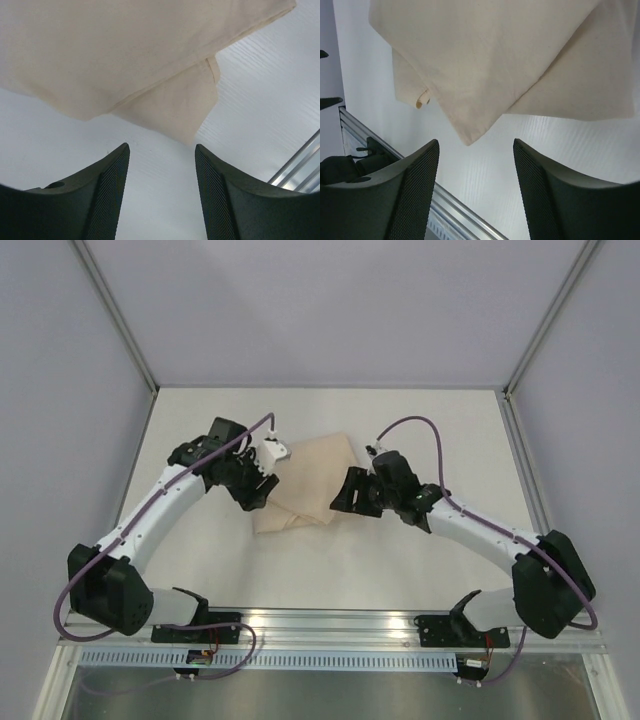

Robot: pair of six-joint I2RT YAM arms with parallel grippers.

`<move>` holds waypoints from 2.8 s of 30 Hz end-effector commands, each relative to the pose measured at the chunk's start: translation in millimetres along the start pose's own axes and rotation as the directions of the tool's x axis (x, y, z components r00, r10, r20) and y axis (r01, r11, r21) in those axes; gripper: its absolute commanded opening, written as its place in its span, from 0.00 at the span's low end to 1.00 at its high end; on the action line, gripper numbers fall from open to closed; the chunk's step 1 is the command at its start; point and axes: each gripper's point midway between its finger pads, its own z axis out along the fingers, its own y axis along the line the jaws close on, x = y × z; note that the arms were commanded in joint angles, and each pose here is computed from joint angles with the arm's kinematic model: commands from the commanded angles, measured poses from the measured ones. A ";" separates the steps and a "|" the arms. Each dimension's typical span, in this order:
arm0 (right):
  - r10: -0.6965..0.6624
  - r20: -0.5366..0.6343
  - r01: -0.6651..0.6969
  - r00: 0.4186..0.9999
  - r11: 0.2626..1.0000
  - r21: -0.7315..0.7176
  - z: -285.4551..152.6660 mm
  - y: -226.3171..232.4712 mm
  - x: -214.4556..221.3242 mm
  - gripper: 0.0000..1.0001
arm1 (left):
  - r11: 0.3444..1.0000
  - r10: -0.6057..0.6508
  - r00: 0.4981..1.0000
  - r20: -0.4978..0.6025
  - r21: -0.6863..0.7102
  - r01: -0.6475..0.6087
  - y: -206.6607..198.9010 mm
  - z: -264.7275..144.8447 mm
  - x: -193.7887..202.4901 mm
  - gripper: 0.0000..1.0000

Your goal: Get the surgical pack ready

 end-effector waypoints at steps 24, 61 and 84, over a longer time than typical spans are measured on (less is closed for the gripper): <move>0.186 -0.094 -0.202 0.978 0.958 -0.202 48.6 39.3 44.3 0.00 | 0.896 0.418 0.905 -0.076 -0.134 -0.424 -28.5 80.0 14.3 1.00; 0.212 0.003 -0.210 0.977 0.970 -0.124 106.4 -17.2 61.0 0.00 | 0.831 0.557 0.829 0.047 -0.032 -0.556 -58.8 112.6 12.0 0.55; 0.174 0.055 -0.172 0.983 0.984 -0.036 45.1 -18.9 51.0 0.36 | 0.860 0.510 0.854 0.106 -0.044 -0.508 -64.5 93.9 -10.8 0.02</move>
